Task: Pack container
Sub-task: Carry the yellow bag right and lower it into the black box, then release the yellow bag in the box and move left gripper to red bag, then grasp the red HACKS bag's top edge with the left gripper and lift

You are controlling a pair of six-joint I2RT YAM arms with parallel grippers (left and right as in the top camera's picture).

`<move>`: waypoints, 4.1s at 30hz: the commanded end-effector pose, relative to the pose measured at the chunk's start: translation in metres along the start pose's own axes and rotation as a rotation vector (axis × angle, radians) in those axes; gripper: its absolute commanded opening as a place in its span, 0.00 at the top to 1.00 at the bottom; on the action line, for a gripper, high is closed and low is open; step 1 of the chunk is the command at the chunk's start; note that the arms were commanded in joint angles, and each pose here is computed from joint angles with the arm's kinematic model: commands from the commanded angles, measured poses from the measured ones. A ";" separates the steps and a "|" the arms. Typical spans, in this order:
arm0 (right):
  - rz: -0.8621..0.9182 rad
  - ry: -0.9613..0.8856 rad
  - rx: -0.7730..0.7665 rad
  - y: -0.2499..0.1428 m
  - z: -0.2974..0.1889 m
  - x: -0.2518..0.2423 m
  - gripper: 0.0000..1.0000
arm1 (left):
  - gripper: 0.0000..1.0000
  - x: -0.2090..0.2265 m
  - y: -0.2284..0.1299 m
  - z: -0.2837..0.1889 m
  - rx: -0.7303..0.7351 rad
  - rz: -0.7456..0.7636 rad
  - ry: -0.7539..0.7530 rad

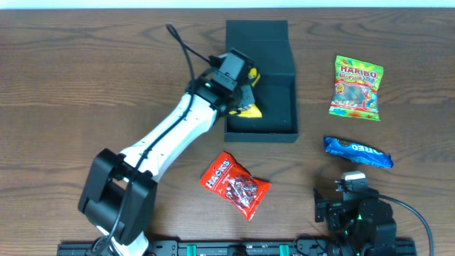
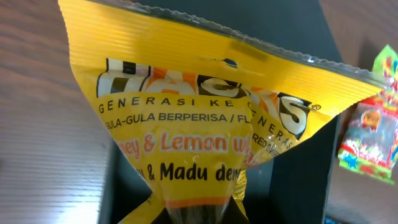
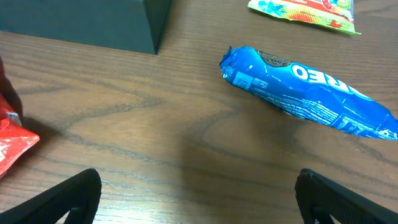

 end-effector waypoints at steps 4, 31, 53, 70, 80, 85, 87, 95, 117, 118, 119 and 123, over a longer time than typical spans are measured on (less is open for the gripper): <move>-0.008 0.005 0.005 -0.002 0.001 0.001 0.01 | 0.94 -0.006 -0.020 0.016 0.018 0.019 0.035; -0.008 0.005 0.005 -0.002 0.001 0.001 0.01 | 0.70 -0.002 -0.018 0.024 -0.032 0.061 0.091; -0.008 0.005 0.005 -0.002 0.001 0.001 0.01 | 0.10 0.033 -0.041 -0.134 0.221 0.542 0.265; -0.008 0.005 0.005 -0.002 0.001 0.001 0.01 | 0.05 0.040 -0.145 -0.093 0.306 -0.164 0.381; -0.008 0.005 0.005 -0.002 0.001 0.001 0.01 | 0.05 0.045 -0.148 -0.083 0.222 -0.580 0.435; -0.008 0.005 0.005 -0.002 0.001 0.001 0.01 | 0.05 0.052 -0.161 -0.053 0.261 -0.631 0.348; -0.008 0.005 0.005 -0.002 0.001 0.001 0.01 | 0.05 0.056 -0.164 -0.044 0.256 -0.637 0.327; -0.008 0.005 0.005 -0.002 0.001 0.001 0.01 | 0.04 0.074 -0.169 -0.027 0.223 -0.673 0.368; -0.008 0.005 0.005 -0.002 0.001 0.001 0.01 | 0.17 0.083 -0.175 0.010 0.368 -0.724 0.444; -0.008 0.005 0.005 -0.002 0.001 0.000 0.01 | 0.19 0.083 -0.175 0.010 0.368 -0.725 0.444; -0.008 0.005 0.005 -0.002 0.001 0.001 0.01 | 0.20 0.083 -0.175 0.010 0.369 -0.725 0.444; -0.008 0.005 0.005 -0.002 0.001 0.001 0.01 | 0.39 0.083 -0.175 0.010 0.373 -0.726 0.444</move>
Point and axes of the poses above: each gripper's point midway between its finger pads, its own z axis out along the fingers, its own x axis along the line the jaws close on, y = z × x, the point moved 9 cm from there along -z, back along the fingers, and after that the axes turned 6 degrees about -z, right-handed, at the moved point
